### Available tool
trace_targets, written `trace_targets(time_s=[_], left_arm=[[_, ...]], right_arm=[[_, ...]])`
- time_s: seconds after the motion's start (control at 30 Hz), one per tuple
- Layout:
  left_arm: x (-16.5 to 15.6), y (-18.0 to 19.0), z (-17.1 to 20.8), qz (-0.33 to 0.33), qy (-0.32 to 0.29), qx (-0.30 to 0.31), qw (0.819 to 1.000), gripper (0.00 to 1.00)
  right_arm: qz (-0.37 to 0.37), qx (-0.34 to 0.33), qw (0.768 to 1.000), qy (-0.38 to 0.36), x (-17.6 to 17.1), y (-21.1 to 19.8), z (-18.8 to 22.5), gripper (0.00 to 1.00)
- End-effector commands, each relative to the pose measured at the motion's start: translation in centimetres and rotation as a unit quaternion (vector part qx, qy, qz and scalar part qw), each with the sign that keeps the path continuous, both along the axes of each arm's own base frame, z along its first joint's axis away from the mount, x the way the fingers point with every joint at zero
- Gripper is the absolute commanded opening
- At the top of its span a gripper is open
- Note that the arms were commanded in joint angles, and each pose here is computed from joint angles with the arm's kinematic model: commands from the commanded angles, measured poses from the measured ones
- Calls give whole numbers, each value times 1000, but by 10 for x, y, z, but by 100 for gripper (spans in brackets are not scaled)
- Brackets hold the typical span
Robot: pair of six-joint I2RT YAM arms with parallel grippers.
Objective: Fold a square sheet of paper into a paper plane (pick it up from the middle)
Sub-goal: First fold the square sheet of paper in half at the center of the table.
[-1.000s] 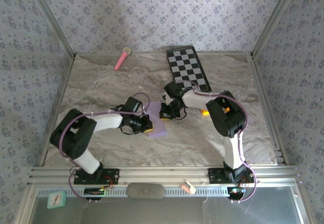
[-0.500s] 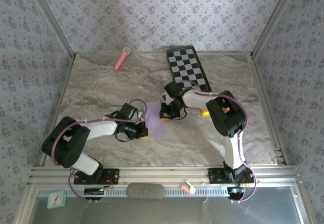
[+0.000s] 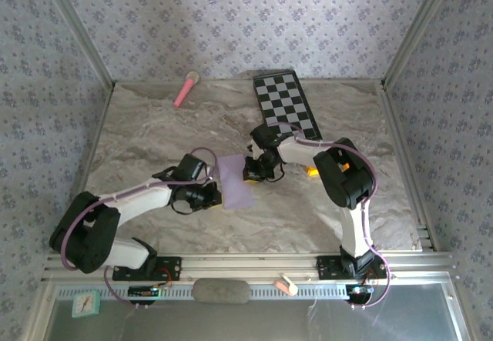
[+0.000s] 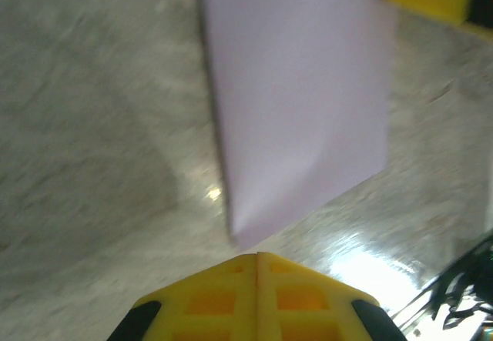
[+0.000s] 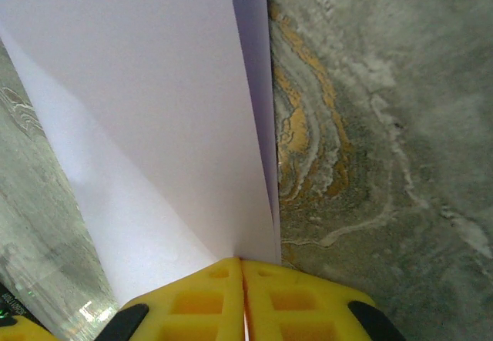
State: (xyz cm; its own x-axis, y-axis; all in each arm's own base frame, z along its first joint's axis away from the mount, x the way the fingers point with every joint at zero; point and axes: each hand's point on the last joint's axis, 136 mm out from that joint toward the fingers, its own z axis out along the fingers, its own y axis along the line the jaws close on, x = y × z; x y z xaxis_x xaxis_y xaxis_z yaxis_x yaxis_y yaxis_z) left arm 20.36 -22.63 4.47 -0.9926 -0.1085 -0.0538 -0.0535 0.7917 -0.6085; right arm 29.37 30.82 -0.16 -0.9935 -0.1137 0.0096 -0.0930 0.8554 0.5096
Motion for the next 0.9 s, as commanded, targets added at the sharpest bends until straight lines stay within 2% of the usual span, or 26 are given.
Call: trace_targets(time_s=[0.0,0.2,0.43,0.53,0.67,0.87], left_arm=[[16,-27,12,6,-6,-50,999,7],[5,-32,-10,-21,18,-16,1000,7],[-32,7,-52,-27,67,72,995,6],[-46,21,-61,-25,79,90,992,6],[-40,18,-40,-24,54,77,995,6],[12,-8,16,9,-11,0,1000,8]], right_arm=[[1,-259,961,97,-64,-109,-113,8],[2,-258,961,97,-63,-108,-113,8],[2,-258,961,99,-63,-109,-113,8],[1,-258,961,99,-62,-110,-114,8],[2,-257,962,96,-60,-109,-112,8],[2,-250,964,88,-53,-105,-105,8]])
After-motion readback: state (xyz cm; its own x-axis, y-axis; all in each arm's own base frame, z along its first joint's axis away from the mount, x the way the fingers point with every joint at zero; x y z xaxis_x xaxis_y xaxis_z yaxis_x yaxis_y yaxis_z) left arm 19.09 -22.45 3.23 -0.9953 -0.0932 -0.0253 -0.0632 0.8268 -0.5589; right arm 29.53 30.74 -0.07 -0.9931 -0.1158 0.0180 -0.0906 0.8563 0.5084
